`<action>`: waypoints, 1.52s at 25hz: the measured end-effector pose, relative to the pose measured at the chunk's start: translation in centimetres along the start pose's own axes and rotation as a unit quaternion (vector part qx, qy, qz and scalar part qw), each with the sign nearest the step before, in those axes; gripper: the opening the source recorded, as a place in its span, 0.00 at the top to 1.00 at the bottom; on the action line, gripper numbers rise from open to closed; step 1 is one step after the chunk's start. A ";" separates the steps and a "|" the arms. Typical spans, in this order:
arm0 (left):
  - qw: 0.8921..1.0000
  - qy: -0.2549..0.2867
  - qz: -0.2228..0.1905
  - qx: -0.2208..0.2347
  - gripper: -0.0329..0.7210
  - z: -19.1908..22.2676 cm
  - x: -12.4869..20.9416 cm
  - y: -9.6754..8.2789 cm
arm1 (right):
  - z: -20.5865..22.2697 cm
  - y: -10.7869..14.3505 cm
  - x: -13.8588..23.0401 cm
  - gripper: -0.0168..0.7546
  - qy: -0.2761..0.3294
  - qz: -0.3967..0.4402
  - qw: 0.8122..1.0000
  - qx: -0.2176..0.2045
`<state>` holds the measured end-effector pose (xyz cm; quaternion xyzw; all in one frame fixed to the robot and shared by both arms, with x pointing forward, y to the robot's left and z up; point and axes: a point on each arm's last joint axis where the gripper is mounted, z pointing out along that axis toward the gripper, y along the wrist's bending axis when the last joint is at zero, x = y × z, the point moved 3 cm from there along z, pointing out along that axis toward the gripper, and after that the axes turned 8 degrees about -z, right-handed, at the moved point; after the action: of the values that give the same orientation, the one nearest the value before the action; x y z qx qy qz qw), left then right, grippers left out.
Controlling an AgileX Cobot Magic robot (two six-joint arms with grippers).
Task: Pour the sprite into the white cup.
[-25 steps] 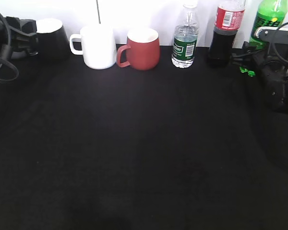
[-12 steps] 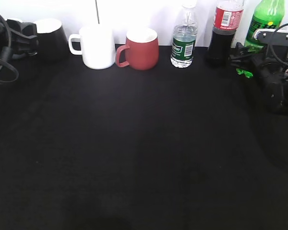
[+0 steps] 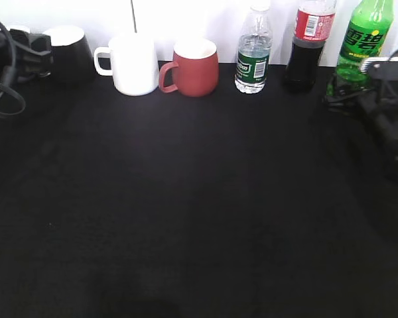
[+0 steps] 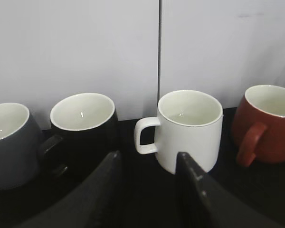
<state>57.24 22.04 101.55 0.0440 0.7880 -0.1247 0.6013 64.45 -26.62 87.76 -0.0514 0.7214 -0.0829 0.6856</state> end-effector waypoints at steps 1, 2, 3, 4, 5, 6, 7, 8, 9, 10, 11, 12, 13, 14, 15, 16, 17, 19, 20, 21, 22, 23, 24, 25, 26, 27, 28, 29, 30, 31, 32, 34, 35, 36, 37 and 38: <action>1.000 0.008 0.000 -0.002 0.50 -0.1 0.1 0.0 | -0.7 -0.2 -0.8 0.16 -0.002 0.001 1.000 -0.001; 1.000 0.014 0.000 -0.004 0.40 -0.5 -0.1 0.0 | -1.3 -0.4 -1.9 0.16 0.006 0.003 1.000 -0.008; 1.000 0.022 0.001 -0.007 0.33 -1.0 -0.3 0.0 | -1.7 -0.6 -3.4 0.16 0.030 0.007 0.999 -0.021; 0.999 0.035 0.001 -0.011 0.30 -1.7 -0.5 0.0 | -2.3 -0.7 -4.9 0.16 0.067 0.012 0.997 -0.037; 0.998 0.064 0.000 -0.019 0.29 -2.6 -0.4 0.1 | -3.3 -0.9 -6.4 0.17 0.108 0.017 0.993 -0.054; 0.995 0.100 -0.002 -0.028 0.28 -3.5 -0.1 0.2 | -4.7 -1.0 -7.8 0.17 0.154 0.020 0.985 -0.074; 0.988 0.146 -0.008 -0.040 0.28 -4.7 0.5 0.4 | -6.2 -1.1 -8.9 0.18 0.200 0.022 0.975 -0.094; 0.981 0.188 -0.009 -0.050 0.28 -5.9 1.0 0.5 | -7.9 -1.2 -10.0 0.18 0.255 0.022 0.960 -0.118; 0.971 0.231 -0.013 -0.060 0.28 -7.4 1.3 0.6 | -9.4 -1.2 -11.0 0.19 0.303 0.018 0.942 -0.140; 0.962 0.266 -0.020 -0.068 0.28 -9.1 1.4 0.5 | -11.3 -1.4 -12.0 0.19 0.354 0.015 0.921 -0.162; 0.955 0.287 -0.027 -0.071 0.28 -11.0 1.0 0.4 | -13.2 -1.6 -12.8 0.19 0.389 0.011 0.904 -0.177; 0.948 0.307 -0.035 -0.073 0.28 -13.1 0.8 0.2 | -15.0 -1.9 -13.5 0.19 0.415 0.006 0.890 -0.188; 0.951 0.300 -0.036 -0.072 0.28 -15.6 0.0 0.0 | -17.1 -2.3 -14.4 0.19 0.434 0.008 0.880 -0.195; 0.953 0.293 -0.041 -0.068 0.28 -18.0 -0.4 -0.2 | -19.0 -2.8 -15.3 0.19 0.437 0.011 0.878 -0.198; 0.964 0.257 -0.040 -0.062 0.28 -21.1 -1.0 -0.4 | -21.2 -3.3 -16.3 0.19 0.421 0.016 0.885 -0.196; 0.970 0.234 -0.042 -0.056 0.28 -23.3 -0.9 -0.5 | -23.3 -3.8 -17.0 0.19 0.395 0.019 0.898 -0.194; 0.977 0.202 -0.042 -0.050 0.28 -25.4 -0.5 -0.6 | -25.3 -4.3 -17.4 0.19 0.365 0.020 0.911 -0.191; 0.987 0.150 -0.042 -0.041 0.28 -28.5 0.9 -0.5 | -29.7 -5.2 -17.0 0.20 0.307 0.016 0.934 -0.182; 0.990 0.131 -0.042 -0.037 0.28 -29.6 1.7 -0.4 | -31.7 -5.5 -16.4 0.20 0.290 0.019 0.940 -0.178; 0.991 0.125 -0.040 -0.039 0.28 -30.1 2.5 -0.2 | -33.3 -5.7 -15.6 0.20 0.279 0.022 0.944 -0.173; 0.989 0.133 -0.040 -0.040 0.28 -30.3 3.5 -0.1 | -34.8 -6.0 -14.7 0.20 0.275 0.018 0.947 -0.168; 0.987 0.147 -0.038 -0.046 0.28 -30.2 4.1 0.1 | -35.8 -6.3 -13.8 0.20 0.276 0.006 0.948 -0.158; 0.987 0.152 -0.037 -0.047 0.28 -30.2 4.3 0.1 | -36.3 -6.6 -13.1 0.20 0.274 0.001 0.950 -0.147; 0.986 0.153 -0.037 -0.048 0.28 -30.1 4.4 0.1 | -36.6 -6.7 -13.0 0.21 0.266 -0.001 0.954 -0.141; 0.986 0.153 -0.037 -0.048 0.28 -30.1 4.4 0.1 | -36.6 -6.8 -13.0 0.21 0.264 0.002 0.955 -0.138; 0.986 0.153 -0.037 -0.048 0.28 -30.1 4.4 0.2 | -36.6 -6.8 -13.0 0.21 0.264 0.002 0.955 -0.138; 0.986 0.153 -0.037 -0.048 0.28 -30.1 4.4 0.2 | -36.6 -6.8 -13.0 0.21 0.264 0.002 0.955 -0.138; 0.986 0.154 -0.038 -0.046 0.28 -30.1 4.4 0.1 | -36.6 -6.8 -13.0 0.21 0.264 0.002 0.955 -0.138; 0.986 0.154 -0.038 -0.046 0.28 -30.1 4.4 0.1 | -36.6 -6.8 -13.0 0.21 0.264 0.002 0.955 -0.138; 0.986 0.154 -0.038 -0.046 0.28 -30.1 4.4 0.1 | -36.6 -6.8 -13.0 0.21 0.264 0.002 0.955 -0.138; 0.986 0.154 -0.038 -0.046 0.28 -30.1 4.4 0.1 | -36.6 -6.8 -13.0 0.21 0.264 0.002 0.955 -0.138; 0.986 0.154 -0.038 -0.046 0.29 -30.1 4.4 0.1 | -36.6 -6.8 -13.0 0.21 0.264 0.002 0.955 -0.138; 0.986 0.154 -0.038 -0.046 0.29 -30.1 4.4 0.1 | -36.6 -6.8 -13.0 0.21 0.264 0.002 0.955 -0.138; 0.986 0.154 -0.038 -0.046 0.31 -30.1 4.4 0.1 | -36.6 -6.8 -13.0 0.21 0.264 0.002 0.955 -0.138; 0.987 0.150 -0.038 -0.046 0.32 -30.3 4.4 0.1 | -36.6 -6.8 -13.0 0.21 0.264 0.002 0.955 -0.138; 0.988 0.141 -0.038 -0.045 0.33 -30.5 4.4 0.1 | -36.7 -6.8 -13.0 0.21 0.263 0.003 0.955 -0.135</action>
<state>27.43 29.40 104.79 0.0041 0.8708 -0.1047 0.4804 28.31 -29.09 103.46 -0.1183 0.8810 0.0068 0.4581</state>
